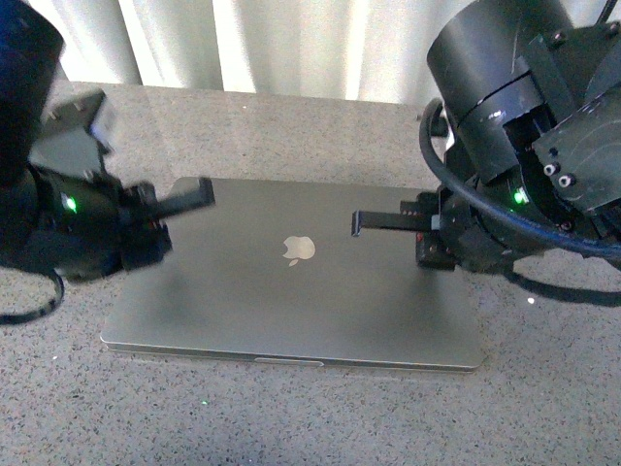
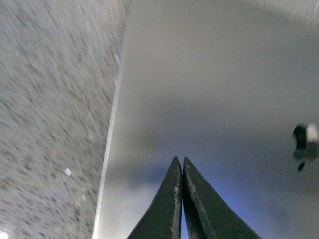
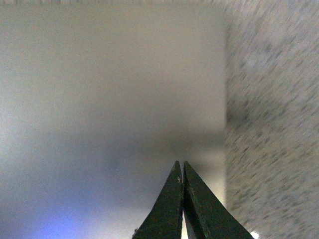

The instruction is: Close laptop

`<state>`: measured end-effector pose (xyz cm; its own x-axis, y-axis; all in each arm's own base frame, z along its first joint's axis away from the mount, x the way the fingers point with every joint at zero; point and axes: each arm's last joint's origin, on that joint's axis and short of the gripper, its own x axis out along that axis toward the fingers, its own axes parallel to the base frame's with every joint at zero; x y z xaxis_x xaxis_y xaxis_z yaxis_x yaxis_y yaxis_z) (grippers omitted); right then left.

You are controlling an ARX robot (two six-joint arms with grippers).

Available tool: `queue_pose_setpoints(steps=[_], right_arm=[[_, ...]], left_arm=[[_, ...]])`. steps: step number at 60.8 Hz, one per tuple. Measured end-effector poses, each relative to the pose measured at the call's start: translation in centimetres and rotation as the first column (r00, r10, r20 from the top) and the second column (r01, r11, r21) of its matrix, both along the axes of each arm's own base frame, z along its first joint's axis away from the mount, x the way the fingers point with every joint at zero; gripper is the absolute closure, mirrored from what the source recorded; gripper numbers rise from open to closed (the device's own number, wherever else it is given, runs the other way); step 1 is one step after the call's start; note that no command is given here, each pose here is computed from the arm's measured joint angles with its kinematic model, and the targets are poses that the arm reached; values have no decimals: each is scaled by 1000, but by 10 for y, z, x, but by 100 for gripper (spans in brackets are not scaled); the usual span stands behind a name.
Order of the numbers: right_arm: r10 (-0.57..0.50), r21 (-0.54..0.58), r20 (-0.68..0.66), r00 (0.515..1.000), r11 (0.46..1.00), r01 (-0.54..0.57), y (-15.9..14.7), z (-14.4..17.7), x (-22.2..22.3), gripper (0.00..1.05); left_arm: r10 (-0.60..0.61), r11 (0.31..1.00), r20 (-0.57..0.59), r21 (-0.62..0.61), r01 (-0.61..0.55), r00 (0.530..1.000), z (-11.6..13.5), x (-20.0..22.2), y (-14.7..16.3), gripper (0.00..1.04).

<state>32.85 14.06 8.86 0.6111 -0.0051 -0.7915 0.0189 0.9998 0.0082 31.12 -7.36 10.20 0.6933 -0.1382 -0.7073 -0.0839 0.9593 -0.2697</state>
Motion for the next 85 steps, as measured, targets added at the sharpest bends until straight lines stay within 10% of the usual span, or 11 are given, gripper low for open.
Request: queue_pose_setpoints(steps=[17, 33, 41, 57, 63, 85], right_arm=[[133, -259, 384, 914, 965, -32, -30, 86, 16, 104], [194, -339, 419, 887, 940, -46, -46, 107, 8, 60], [203, -337, 421, 884, 940, -55, -45, 106, 7, 39], [53, -54, 787, 615, 998, -16, -85, 95, -48, 85], [39, -44, 787, 616, 999, -6, -99, 91, -73, 104], [35, -40, 774, 632, 999, -7, -125, 71, -135, 104]], left_arm=[[117, 989, 371, 40, -142, 921, 70, 6, 18, 88], [101, 990, 343, 57, -128, 934, 61, 5, 17, 44], [-6, 983, 588, 152, -104, 808, 49, -12, 26, 62], [-67, 965, 717, 224, -138, 693, 62, -68, 49, 101], [-78, 963, 708, 235, -129, 702, 59, -89, 54, 101], [-77, 961, 707, 241, -137, 703, 60, -136, 73, 101]])
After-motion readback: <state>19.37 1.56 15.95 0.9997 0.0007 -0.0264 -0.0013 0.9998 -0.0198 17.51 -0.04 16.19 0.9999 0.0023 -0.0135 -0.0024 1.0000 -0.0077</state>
